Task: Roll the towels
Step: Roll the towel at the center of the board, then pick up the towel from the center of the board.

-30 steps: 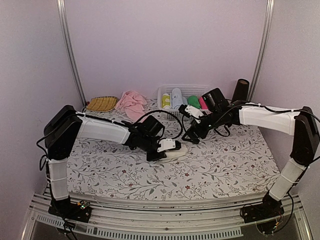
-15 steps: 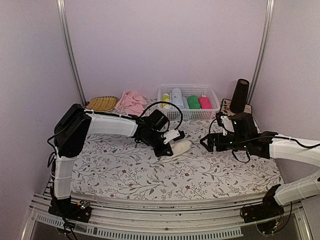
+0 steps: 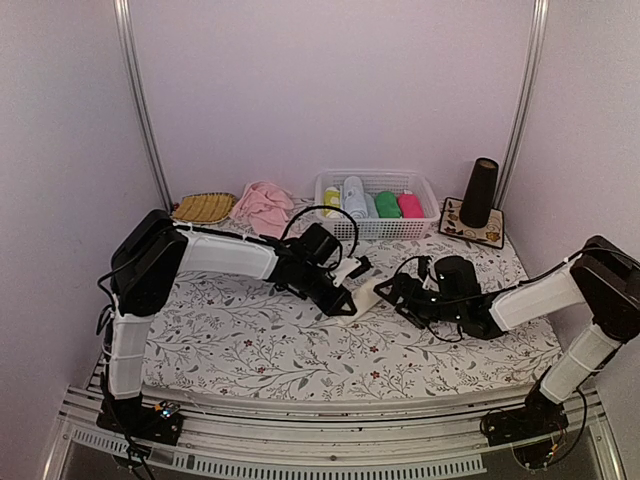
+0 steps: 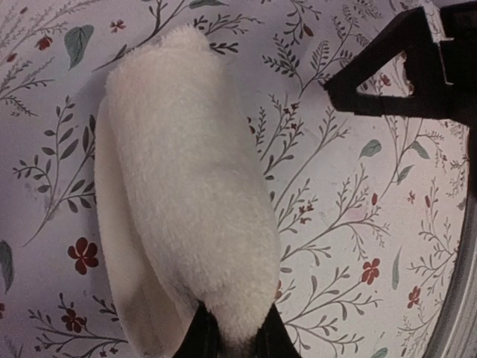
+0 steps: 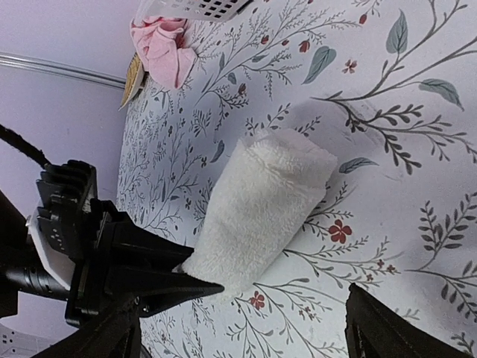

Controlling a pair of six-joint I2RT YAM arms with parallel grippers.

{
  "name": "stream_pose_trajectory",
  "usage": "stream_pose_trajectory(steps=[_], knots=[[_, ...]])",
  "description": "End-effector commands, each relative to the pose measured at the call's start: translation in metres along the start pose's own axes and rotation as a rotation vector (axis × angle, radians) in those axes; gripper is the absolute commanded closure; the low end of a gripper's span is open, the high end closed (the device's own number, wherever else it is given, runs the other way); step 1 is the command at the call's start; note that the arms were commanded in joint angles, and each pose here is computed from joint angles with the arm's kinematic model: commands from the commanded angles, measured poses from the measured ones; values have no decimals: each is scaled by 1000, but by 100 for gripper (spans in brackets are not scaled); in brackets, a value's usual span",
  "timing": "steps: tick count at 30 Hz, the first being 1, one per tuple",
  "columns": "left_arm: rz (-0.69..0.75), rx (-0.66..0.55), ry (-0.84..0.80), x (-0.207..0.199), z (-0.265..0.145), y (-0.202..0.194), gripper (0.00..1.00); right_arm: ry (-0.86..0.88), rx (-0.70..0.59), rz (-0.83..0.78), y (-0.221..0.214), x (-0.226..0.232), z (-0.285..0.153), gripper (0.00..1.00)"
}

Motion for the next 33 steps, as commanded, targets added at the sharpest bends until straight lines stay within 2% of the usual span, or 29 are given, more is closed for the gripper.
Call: stream_pose_trajectory(steps=[1, 12, 27, 30, 33], knots=[[-164, 82, -168, -5, 8, -27, 100, 152, -10, 86, 10, 27, 24, 7], [-362, 80, -239, 22, 12, -43, 100, 165, 77, 192, -9, 12, 55, 17], [-418, 81, -246, 27, 14, -47, 100, 151, 142, 241, -33, 5, 88, 24], [-411, 73, -235, 25, 12, -45, 100, 145, 139, 242, -34, 5, 90, 30], [-394, 69, -236, 21, 12, -44, 92, 141, 139, 237, -33, 4, 93, 38]])
Point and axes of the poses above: each gripper's point midway between its finger pads, its own z axis out along the fingers, its own x axis along the line the jaws close on, y = z × x, the point moved 4 cm from there along -z, back along the fingers, and after that the axes turned 11 degrees about -z, right-handed, at the moved point
